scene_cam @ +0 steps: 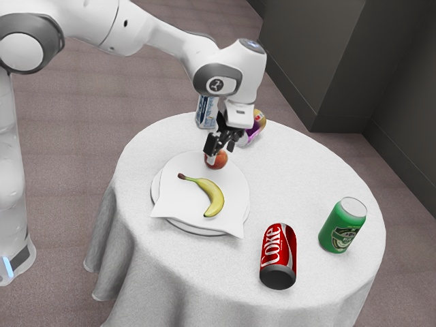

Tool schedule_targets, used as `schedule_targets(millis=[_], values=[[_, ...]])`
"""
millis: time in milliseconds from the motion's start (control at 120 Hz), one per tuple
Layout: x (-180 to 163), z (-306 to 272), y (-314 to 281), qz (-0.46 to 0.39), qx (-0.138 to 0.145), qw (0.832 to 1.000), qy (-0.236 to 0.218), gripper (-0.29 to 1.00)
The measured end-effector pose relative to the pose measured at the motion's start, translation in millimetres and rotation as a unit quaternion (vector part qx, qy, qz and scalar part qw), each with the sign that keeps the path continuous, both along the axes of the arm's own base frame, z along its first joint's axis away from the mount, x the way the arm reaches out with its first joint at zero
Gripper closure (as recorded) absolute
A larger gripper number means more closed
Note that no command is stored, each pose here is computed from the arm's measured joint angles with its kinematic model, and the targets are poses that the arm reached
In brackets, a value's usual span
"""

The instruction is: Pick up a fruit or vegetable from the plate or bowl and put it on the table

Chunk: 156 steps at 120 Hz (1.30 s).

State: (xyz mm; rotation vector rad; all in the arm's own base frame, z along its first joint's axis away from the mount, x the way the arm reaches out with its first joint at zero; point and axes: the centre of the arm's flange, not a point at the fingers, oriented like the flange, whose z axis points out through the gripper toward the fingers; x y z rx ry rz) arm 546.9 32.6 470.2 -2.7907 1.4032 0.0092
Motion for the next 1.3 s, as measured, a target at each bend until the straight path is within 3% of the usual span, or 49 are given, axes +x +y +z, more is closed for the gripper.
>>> schedule_targets(millis=[133, 308, 508, 675, 883, 1300], values=[[3, -10, 1, -0.001, 0.000, 1.000, 0.008, 0.03], [4, -12, -8, -0.011, 0.008, 1.000, 0.009, 0.26], [4, -8, -23, -0.023, 0.015, 1.000, 0.004, 0.36], [-3, 14, -23, -0.018, 0.020, 1.000, -0.011, 0.38], [-22, 49, 35, 0.043, 0.033, 0.998, -0.027, 0.39], [-17, 97, 5, 0.041, 0.055, 0.996, -0.060, 0.40]])
